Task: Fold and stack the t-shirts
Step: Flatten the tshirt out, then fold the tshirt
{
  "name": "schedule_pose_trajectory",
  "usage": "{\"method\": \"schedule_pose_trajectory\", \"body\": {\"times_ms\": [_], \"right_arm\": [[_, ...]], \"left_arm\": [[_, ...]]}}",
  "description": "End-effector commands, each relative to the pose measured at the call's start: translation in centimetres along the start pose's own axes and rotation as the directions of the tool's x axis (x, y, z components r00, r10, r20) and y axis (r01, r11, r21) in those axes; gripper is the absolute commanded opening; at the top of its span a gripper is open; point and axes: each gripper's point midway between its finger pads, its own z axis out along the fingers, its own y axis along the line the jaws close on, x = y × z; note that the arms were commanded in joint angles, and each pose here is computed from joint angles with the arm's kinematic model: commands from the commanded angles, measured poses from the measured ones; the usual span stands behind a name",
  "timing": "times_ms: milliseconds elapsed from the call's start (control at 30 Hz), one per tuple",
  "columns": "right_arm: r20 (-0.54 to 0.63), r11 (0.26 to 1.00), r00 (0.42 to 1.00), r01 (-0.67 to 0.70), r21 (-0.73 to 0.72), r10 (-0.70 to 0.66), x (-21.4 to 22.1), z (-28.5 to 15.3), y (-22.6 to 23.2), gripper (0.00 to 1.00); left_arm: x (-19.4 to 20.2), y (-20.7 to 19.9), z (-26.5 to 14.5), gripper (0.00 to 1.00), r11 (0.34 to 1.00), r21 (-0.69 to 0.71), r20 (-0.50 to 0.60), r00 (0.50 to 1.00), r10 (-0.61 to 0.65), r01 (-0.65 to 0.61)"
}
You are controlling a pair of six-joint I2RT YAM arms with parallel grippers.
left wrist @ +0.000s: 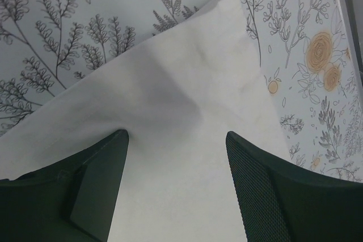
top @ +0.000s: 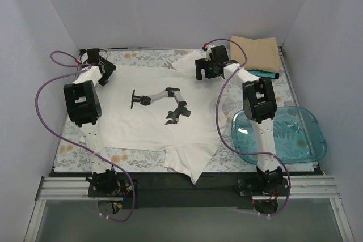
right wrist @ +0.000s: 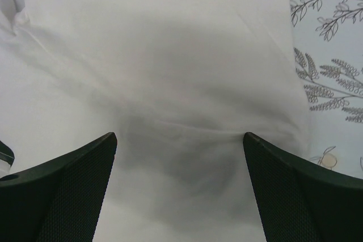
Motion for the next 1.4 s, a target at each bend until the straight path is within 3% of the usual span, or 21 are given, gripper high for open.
{"method": "schedule_pose_trajectory", "body": {"times_ms": [0,167,233,300,333,367,433,467,500,533,567,600,633,733,800,867,1067,1133,1267,1367], "right_arm": [[0.006,0.998,0.999,0.041,-0.050,-0.040,-1.5,0.2,0.3,0.98],[0.115,0.993,0.989,0.096,-0.063,-0.088,-6.5,-3.4,1.6,0.98],[0.149,0.993,0.984,0.109,-0.050,-0.100,-7.8,-6.3,2.6,0.98],[0.150,0.988,0.978,0.152,-0.034,-0.145,-7.2,-8.1,3.8,0.98],[0.201,0.987,0.967,0.159,0.012,-0.158,-8.6,-11.2,4.4,0.98],[0.163,0.987,0.974,0.155,0.033,-0.159,-5.3,-11.0,4.4,0.98],[0.243,0.981,0.952,0.172,0.088,-0.188,-5.0,-15.4,6.4,0.98],[0.277,0.984,0.944,0.164,0.070,-0.177,-3.0,-17.7,8.0,0.98],[0.213,0.986,0.963,0.155,0.055,-0.163,1.7,-17.3,7.9,0.98],[0.227,0.989,0.963,0.145,0.025,-0.147,2.7,-18.3,8.9,0.98],[0.294,0.993,0.951,0.109,-0.037,-0.093,2.3,-20.7,10.2,0.98],[0.251,0.994,0.965,0.095,-0.055,-0.078,5.8,-20.5,10.1,0.98],[0.318,0.995,0.947,0.067,-0.076,-0.039,5.4,-22.3,10.4,0.98],[0.361,0.999,0.932,-0.001,-0.032,0.012,7.5,-24.3,8.9,0.98],[0.389,0.996,0.920,-0.021,-0.084,0.052,8.4,-26.1,9.4,0.98],[0.418,0.996,0.907,-0.024,-0.085,0.057,8.7,-27.1,9.2,0.98],[0.440,0.998,0.896,-0.040,-0.038,0.053,9.1,-27.6,8.2,0.98],[0.434,0.999,0.900,-0.030,-0.040,0.044,9.2,-27.5,8.3,0.98],[0.410,0.999,0.912,-0.019,-0.041,0.034,9.5,-26.8,8.4,0.98],[0.396,0.999,0.917,-0.016,-0.048,0.034,9.7,-26.5,8.5,0.98]], "left_arm": [[1.4,2.0,1.3,0.69,0.997,-0.064,-0.067,0.997,0.039,-0.044],[-1.6,-1.0,-2.2,0.70,0.998,0.017,-0.007,0.998,0.056,-0.056],[-3.4,-2.5,-5.7,0.71,0.997,0.063,0.034,0.998,0.052,-0.054],[-3.2,-1.7,-7.9,0.80,0.998,0.047,0.036,0.998,0.044,-0.045],[-4.4,-2.4,-11.1,0.81,0.996,0.079,0.076,0.997,0.031,-0.037],[-2.7,-0.1,-11.5,0.81,0.999,0.029,0.053,0.999,0.013,-0.014],[-3.2,0.7,-15.9,0.81,0.999,0.042,0.108,0.994,-0.032,0.028],[-0.7,3.9,-15.7,0.82,0.998,-0.030,0.080,0.996,-0.048,0.050],[-1.3,3.8,-18.8,0.82,0.996,0.009,0.123,0.989,-0.086,0.085],[1.1,6.9,-18.7,0.82,0.994,-0.060,0.096,0.991,-0.088,0.094],[0.7,7.1,-21.3,0.82,0.992,-0.027,0.139,0.984,-0.114,0.119],[2.5,9.9,-21.2,0.83,0.985,-0.091,0.134,0.982,-0.131,0.144],[2.1,10.3,-23.2,0.83,0.983,-0.062,0.185,0.970,-0.156,0.170],[3.8,15.3,-24.2,0.87,0.950,-0.138,0.268,0.934,-0.236,0.279],[5.2,18.1,-25.0,0.89,0.920,-0.160,0.310,0.903,-0.298,0.358],[6.7,22.5,-24.6,0.93,0.836,-0.247,0.391,0.840,-0.376,0.490],[8.8,28.1,-22.4,0.94,0.699,-0.414,0.344,0.811,-0.473,0.583],[9.6,29.9,-21.5,0.90,0.658,-0.474,0.299,0.810,-0.504,0.585],[10.1,30.2,-20.4,0.89,0.671,-0.459,0.240,0.809,-0.537,0.582],[9.4,30.4,-20.3,0.89,0.677,-0.444,0.263,0.808,-0.527,0.587]]}}
